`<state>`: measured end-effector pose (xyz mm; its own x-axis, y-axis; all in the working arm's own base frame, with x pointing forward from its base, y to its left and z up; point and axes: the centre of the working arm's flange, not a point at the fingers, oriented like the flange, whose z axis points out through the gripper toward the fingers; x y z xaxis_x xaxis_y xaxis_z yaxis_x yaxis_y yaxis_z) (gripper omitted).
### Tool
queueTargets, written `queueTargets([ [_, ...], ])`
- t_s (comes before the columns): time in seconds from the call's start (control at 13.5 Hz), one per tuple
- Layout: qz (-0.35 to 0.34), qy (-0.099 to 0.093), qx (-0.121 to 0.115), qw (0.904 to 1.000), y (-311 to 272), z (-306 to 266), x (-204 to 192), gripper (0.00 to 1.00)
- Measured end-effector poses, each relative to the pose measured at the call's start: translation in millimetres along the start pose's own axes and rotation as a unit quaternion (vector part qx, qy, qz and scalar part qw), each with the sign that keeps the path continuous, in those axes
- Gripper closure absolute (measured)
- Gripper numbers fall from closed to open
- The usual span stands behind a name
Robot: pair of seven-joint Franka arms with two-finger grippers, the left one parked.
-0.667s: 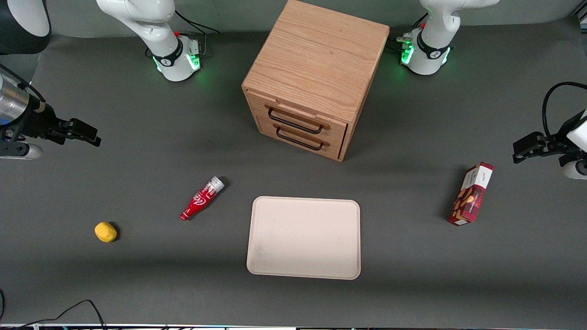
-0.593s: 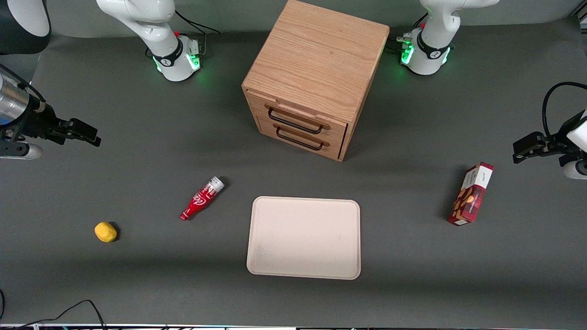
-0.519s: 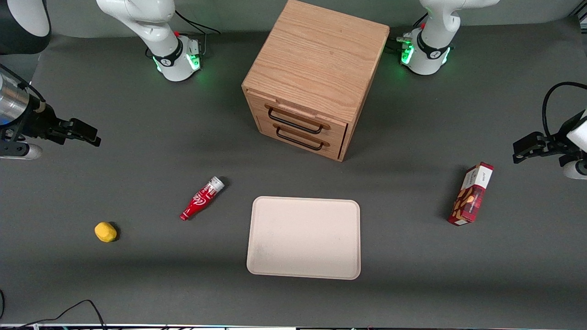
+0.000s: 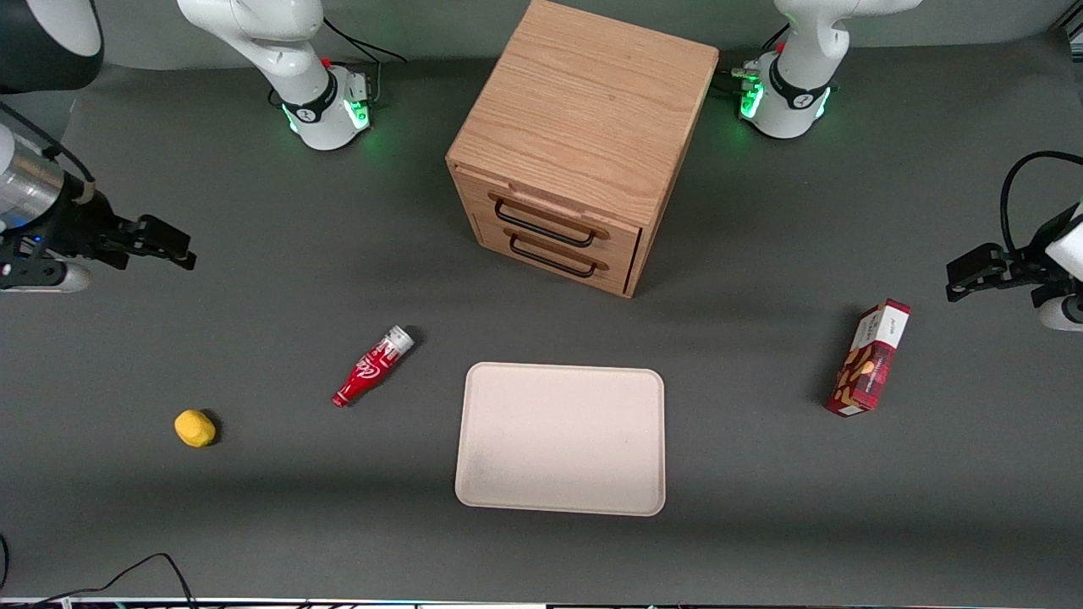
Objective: Open upper drawer
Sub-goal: 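Reach the right gripper toward the upper drawer's black handle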
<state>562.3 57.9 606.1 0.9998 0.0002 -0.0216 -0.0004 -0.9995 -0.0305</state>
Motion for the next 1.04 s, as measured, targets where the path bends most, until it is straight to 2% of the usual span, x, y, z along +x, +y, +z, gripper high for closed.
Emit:
queueTargets([
  [0.15, -0.057, -0.003, 0.012, 0.9983, -53, -7, 10, 0.0],
  [0.3, -0.113, -0.006, 0.035, 0.9929, -108, -3, 20, 0.0],
  [0.52, -0.196, -0.028, 0.073, 0.9774, -189, 23, 21, 0.0],
  [0.59, -0.224, -0.03, 0.076, 0.9711, -214, 31, 19, 0.0],
  [0.67, -0.257, -0.031, 0.074, 0.9631, -239, 41, 15, 0.0],
  [0.81, -0.335, -0.029, 0.072, 0.9389, -293, 65, 3, 0.0],
  [1.04, -0.402, -0.037, 0.09, 0.9106, -365, 109, -21, 0.0],
])
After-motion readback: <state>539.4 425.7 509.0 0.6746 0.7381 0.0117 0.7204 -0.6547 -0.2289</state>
